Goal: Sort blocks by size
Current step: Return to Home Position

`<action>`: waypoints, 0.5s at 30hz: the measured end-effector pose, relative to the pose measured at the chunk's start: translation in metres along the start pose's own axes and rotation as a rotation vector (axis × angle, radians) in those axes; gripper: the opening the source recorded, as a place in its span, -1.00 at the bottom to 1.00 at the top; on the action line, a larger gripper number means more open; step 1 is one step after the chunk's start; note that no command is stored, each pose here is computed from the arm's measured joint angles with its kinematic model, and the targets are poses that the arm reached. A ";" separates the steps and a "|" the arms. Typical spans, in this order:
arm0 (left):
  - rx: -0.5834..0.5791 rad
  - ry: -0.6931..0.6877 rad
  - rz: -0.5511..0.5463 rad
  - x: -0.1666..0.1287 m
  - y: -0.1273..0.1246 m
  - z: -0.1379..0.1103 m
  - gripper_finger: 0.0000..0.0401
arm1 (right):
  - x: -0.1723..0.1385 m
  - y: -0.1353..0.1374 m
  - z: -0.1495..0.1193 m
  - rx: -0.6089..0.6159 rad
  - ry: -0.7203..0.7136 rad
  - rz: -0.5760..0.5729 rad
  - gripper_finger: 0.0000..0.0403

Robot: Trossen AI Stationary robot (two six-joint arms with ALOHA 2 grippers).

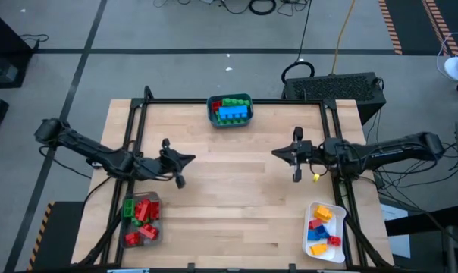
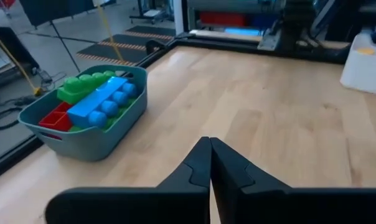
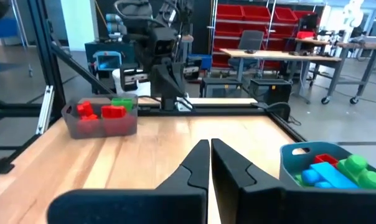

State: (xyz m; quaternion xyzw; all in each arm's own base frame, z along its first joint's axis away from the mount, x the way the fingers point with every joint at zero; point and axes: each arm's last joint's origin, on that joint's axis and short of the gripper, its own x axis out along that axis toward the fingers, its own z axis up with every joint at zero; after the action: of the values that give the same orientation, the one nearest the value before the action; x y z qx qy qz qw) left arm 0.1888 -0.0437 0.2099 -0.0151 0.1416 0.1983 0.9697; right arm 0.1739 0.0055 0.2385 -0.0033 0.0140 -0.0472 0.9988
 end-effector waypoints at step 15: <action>-0.024 -0.074 -0.209 -0.024 0.031 -0.055 -0.97 | -0.021 -0.003 -0.001 0.013 -0.010 -0.003 -1.00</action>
State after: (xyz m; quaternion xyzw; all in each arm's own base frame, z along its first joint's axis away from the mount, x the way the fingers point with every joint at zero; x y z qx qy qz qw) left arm 0.1404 -0.0287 0.1643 -0.0342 0.1010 0.0980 0.9895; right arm 0.1529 0.0043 0.2382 0.0028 0.0087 -0.0487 0.9988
